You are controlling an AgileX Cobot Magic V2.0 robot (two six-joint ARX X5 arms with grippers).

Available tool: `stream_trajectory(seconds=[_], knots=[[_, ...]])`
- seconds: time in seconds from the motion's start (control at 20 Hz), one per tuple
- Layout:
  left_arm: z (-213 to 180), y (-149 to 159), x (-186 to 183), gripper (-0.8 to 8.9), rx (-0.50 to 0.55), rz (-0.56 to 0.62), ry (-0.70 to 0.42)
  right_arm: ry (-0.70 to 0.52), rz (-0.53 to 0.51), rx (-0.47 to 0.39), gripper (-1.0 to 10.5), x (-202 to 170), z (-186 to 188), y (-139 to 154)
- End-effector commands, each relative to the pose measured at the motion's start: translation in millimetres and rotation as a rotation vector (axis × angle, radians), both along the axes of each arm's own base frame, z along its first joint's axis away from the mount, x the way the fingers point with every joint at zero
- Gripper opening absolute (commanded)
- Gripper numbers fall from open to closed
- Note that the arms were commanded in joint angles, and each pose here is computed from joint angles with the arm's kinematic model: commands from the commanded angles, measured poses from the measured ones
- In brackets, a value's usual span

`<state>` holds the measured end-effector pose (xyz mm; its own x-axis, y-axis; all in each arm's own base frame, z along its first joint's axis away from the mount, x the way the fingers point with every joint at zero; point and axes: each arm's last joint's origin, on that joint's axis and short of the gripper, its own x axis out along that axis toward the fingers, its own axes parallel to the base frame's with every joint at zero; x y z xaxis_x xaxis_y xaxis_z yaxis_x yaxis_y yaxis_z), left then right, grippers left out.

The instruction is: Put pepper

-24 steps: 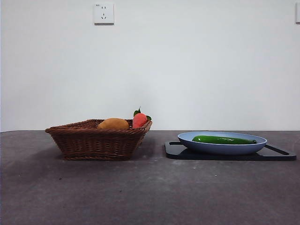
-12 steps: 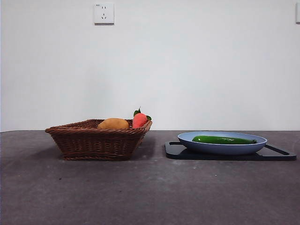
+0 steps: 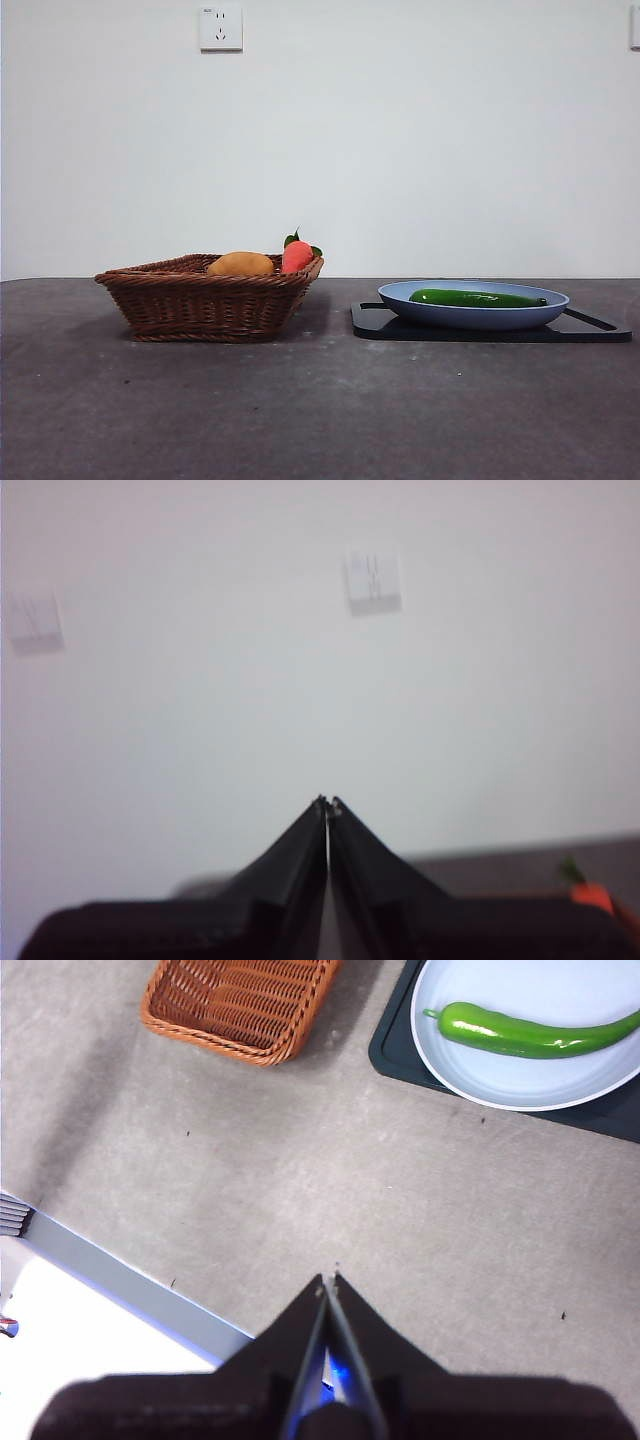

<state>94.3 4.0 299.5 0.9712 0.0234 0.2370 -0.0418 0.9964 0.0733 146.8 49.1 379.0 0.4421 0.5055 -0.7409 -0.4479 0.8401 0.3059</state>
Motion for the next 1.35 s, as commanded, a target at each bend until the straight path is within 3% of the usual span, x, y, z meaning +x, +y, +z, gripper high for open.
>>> stream_trajectory(seconds=[0.05,0.25,0.55,1.15,1.35], knots=[[-30,0,0,0.08,-0.051,-0.009,0.023,-0.018,0.002,0.005,0.1,2,4,1],[-81,1,2,0.08,-0.083,-0.005,0.099,-0.018,0.002,0.004,0.1,2,4,1],[-120,3,5,0.08,-0.148,-0.001,0.158,-0.018,0.002,0.004,0.1,2,4,1],[-149,2,2,0.08,-0.180,0.007,0.386,-0.021,0.002,0.005,0.1,2,5,1],[-147,2,2,0.08,-0.179,0.011,0.369,-0.021,0.002,0.005,0.1,2,5,1]])
